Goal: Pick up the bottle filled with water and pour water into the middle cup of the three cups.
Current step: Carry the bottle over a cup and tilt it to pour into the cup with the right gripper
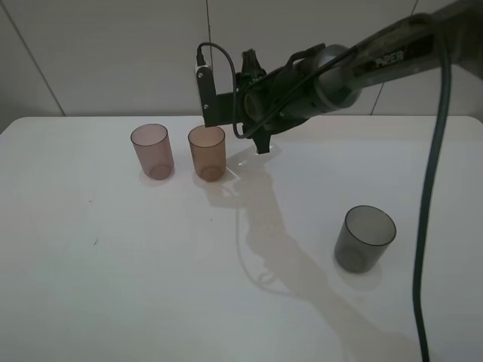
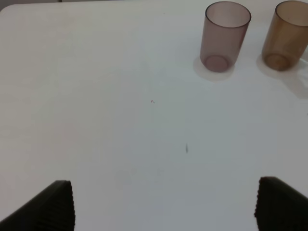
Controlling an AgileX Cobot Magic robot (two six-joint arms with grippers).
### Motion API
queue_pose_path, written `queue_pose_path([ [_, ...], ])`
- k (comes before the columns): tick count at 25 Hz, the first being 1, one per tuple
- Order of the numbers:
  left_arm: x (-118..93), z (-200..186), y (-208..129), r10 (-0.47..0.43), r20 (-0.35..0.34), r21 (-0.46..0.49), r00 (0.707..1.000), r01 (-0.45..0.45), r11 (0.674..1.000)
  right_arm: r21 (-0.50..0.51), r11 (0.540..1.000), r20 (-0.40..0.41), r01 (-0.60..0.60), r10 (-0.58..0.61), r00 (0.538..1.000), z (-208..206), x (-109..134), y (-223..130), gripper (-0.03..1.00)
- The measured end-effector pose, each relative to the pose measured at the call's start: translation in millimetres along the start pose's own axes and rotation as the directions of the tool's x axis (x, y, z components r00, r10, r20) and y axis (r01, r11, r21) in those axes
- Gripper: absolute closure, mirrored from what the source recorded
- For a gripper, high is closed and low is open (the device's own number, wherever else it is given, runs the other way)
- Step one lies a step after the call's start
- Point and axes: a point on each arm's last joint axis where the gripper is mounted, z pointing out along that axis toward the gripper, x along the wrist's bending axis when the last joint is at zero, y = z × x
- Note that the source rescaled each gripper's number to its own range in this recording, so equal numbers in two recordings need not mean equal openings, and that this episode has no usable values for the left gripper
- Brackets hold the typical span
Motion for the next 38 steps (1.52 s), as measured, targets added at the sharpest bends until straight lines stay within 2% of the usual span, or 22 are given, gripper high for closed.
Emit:
queue_pose_path([
  [6,0.0,0.0,0.0,0.0,0.0,0.0,1.0,0.0,1.0,-0.011,0.997,-0.001,0.079,-0.079,0.997,0.0,-0.4,1.1,0.97],
  [14,0.0,0.0,0.0,0.0,0.0,0.0,1.0,0.0,1.0,-0.027,0.995,0.044,0.095,-0.094,0.995,-0.5,-17.5,5.3,0.97],
  [23,0.0,0.0,0.0,0.0,0.0,0.0,1.0,0.0,1.0,-0.032,0.962,0.029,0.271,-0.271,0.962,10.4,-7.6,10.0,0.97],
  [38,0.0,0.0,0.0,0.0,0.0,0.0,1.0,0.0,1.0,-0.022,0.944,0.054,0.329,-0.328,0.943,13.2,-15.2,12.5,0.97],
])
